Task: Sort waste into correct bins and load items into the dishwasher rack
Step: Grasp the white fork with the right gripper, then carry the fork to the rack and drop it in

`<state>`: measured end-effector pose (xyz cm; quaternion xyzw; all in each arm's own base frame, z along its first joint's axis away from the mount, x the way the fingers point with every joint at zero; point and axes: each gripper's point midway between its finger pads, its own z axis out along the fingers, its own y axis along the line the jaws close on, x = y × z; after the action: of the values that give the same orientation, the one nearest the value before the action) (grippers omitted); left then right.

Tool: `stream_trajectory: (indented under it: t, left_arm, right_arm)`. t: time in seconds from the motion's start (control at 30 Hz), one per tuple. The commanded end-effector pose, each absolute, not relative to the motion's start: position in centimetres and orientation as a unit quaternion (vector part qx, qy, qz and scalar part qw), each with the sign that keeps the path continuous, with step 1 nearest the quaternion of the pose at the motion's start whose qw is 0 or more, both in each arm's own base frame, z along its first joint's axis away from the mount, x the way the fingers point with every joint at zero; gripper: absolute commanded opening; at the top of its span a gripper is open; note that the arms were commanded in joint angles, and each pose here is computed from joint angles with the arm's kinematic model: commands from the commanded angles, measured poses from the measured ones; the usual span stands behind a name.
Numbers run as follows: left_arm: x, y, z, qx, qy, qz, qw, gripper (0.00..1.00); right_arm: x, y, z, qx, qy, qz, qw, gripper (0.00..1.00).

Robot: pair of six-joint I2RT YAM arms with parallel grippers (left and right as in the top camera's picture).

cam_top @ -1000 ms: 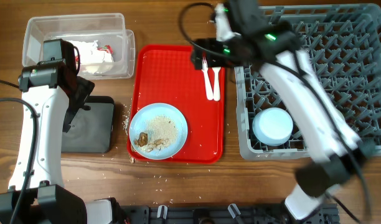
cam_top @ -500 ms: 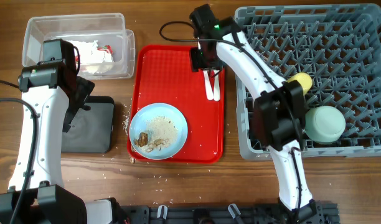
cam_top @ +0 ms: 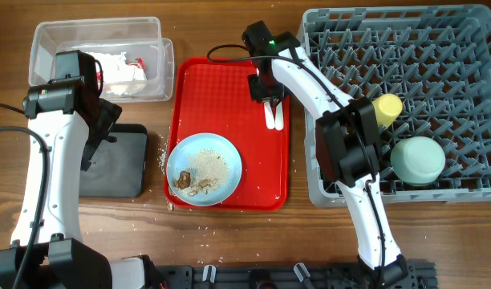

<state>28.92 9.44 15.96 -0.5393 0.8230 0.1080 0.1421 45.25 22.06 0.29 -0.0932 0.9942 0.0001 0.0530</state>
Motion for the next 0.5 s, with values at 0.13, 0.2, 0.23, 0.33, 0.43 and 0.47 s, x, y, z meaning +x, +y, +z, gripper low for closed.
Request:
stream_trajectory:
  t: [0.13,0.2,0.23,0.33,0.43,0.47]
  left_arm:
    - [28.8,9.7,16.4,-0.541,0.820,0.110,0.150,1.00]
    - [28.8,9.7,16.4,-0.541,0.820,0.110,0.150,1.00]
    - [28.8,9.7,16.4,-0.541,0.820,0.110,0.150,1.00]
    - [28.8,9.7,16.4,-0.541,0.820,0.110,0.150,1.00]
    - [28.8,9.7,16.4,-0.541,0.820,0.109,0.150,1.00]
    - [28.8,9.7,16.4,-0.541,0.820,0.110,0.150,1.00]
  right_arm:
    - [44.4,22.2,-0.9,-0.099,0.995,0.007,0.026,0.04]
    - [44.7,22.2,0.2,-0.093,0.995,0.014,0.035,0.05]
    - [44.9,22.2,1.1,-0.089,0.995,0.018,0.044,0.04]
    - [46.6,21.5,7.0,-0.074,0.991,0.041,0.106,0.04]
    - [48.1,18.7,13.2,-0.044,0.983,0.058,0.169,0.04]
    - [48.6,17.2,15.2,-0.030,0.979,0.061,0.190,0.05]
